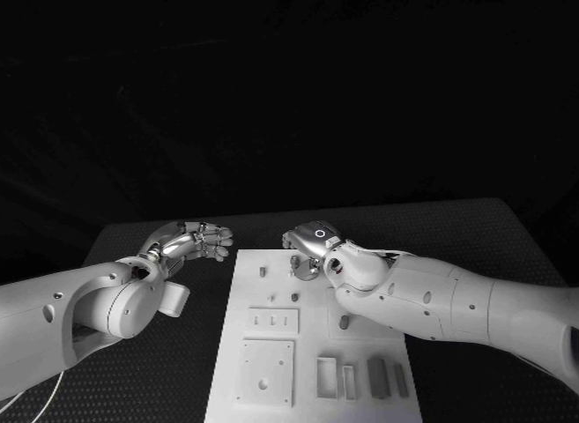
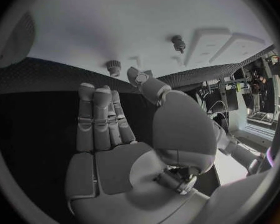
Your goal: Assemble the parts on the task board
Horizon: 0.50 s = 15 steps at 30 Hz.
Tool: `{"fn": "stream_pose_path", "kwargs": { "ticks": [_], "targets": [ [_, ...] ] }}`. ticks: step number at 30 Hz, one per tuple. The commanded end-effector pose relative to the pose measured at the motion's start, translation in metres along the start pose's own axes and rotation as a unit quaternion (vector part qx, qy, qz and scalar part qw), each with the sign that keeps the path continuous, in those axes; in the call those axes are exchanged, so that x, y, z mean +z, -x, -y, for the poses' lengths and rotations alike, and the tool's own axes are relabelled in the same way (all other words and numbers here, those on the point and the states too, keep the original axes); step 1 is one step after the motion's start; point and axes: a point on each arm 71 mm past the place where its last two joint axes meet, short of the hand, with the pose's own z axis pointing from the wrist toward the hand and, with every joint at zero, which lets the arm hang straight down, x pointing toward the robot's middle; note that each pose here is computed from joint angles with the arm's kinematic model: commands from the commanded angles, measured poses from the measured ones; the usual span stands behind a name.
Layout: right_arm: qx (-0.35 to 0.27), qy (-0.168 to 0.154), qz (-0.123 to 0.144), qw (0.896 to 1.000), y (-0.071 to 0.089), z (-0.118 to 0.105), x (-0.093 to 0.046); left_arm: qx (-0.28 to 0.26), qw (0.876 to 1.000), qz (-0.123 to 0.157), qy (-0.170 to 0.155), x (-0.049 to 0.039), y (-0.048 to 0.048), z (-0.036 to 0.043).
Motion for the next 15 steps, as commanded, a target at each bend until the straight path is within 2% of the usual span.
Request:
{"fn": "stream_pose_path", "kwargs": {
  "ticks": [1, 4, 7, 9, 11, 15],
  "targets": [
    [0.029, -0.001, 0.026, 0.999, 0.009, 0.002, -0.004, 0.002, 1.000, 0.003, -0.007, -0.0002, 0.0007, 0.0022],
    [0.056, -0.002, 0.040, 0.998, 0.026, 0.011, -0.009, 0.003, 1.000, 0.007, -0.010, -0.0015, 0.0028, 0.0026],
    [0.077, 0.012, 0.037, 0.996, 0.042, 0.024, -0.013, 0.004, 1.000, 0.012, -0.013, -0.0024, 0.0065, 0.0040],
    [0.079, 0.024, 0.037, 0.996, 0.049, 0.030, -0.017, 0.005, 1.000, 0.015, -0.015, -0.0030, 0.0093, 0.0043],
    [0.092, 0.015, 0.037, 0.995, 0.053, 0.044, -0.024, 0.005, 1.000, 0.017, -0.016, -0.0026, 0.0122, 0.0043],
    [0.113, 0.001, 0.004, 0.994, 0.054, 0.062, -0.037, 0.008, 1.000, 0.024, -0.017, -0.0016, 0.0184, 0.0040]
  ]
}}
